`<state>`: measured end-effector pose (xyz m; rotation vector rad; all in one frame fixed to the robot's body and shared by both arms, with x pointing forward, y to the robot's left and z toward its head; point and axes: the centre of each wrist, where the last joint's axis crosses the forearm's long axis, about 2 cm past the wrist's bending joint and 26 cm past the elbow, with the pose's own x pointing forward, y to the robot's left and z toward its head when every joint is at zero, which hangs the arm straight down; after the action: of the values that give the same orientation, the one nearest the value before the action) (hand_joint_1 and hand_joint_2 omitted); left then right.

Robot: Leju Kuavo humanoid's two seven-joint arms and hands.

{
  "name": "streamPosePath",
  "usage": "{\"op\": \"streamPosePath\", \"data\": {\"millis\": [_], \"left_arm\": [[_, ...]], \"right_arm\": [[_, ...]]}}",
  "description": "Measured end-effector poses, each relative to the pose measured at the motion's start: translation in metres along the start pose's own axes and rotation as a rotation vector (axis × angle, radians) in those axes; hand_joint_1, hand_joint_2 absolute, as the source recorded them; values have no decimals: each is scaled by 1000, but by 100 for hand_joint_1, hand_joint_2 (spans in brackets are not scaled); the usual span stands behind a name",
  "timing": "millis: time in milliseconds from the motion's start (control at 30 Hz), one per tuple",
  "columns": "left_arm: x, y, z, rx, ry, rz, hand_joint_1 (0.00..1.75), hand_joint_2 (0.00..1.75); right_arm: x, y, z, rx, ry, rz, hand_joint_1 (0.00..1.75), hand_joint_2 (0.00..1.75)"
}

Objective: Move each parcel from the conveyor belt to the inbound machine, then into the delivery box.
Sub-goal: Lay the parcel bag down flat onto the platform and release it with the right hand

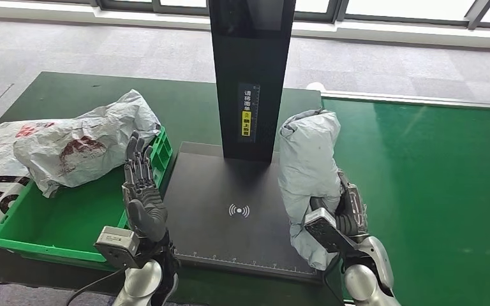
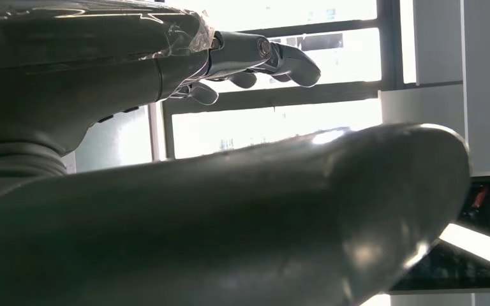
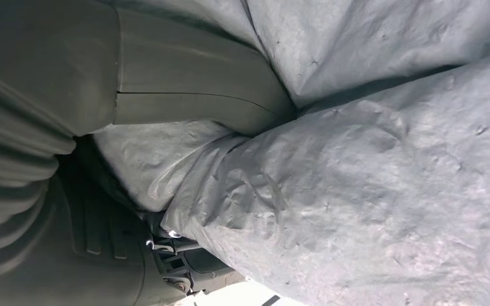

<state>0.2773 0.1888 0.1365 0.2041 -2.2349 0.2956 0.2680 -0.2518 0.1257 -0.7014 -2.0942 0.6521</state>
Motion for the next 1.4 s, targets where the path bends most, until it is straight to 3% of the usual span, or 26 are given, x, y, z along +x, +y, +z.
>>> {"op": "streamPosePath", "data": {"millis": [533,900,1133,1400], "left_arm": [[0,-1,0,-9,0,8,0,0],[0,-4,-1,-18,-7,1,0,0],[0,-18,-5,-39,-5,29,0,0],[2,-33,-12,-56,3,57,0,0]], "right_arm": [[5,4,9,70,-11,-41,175,175],[-6,38,9,227,62,-39,175,175],[-19,73,-19,276,110,-66,175,175],[5,116,-66,376,166,-142,175,175]]}}
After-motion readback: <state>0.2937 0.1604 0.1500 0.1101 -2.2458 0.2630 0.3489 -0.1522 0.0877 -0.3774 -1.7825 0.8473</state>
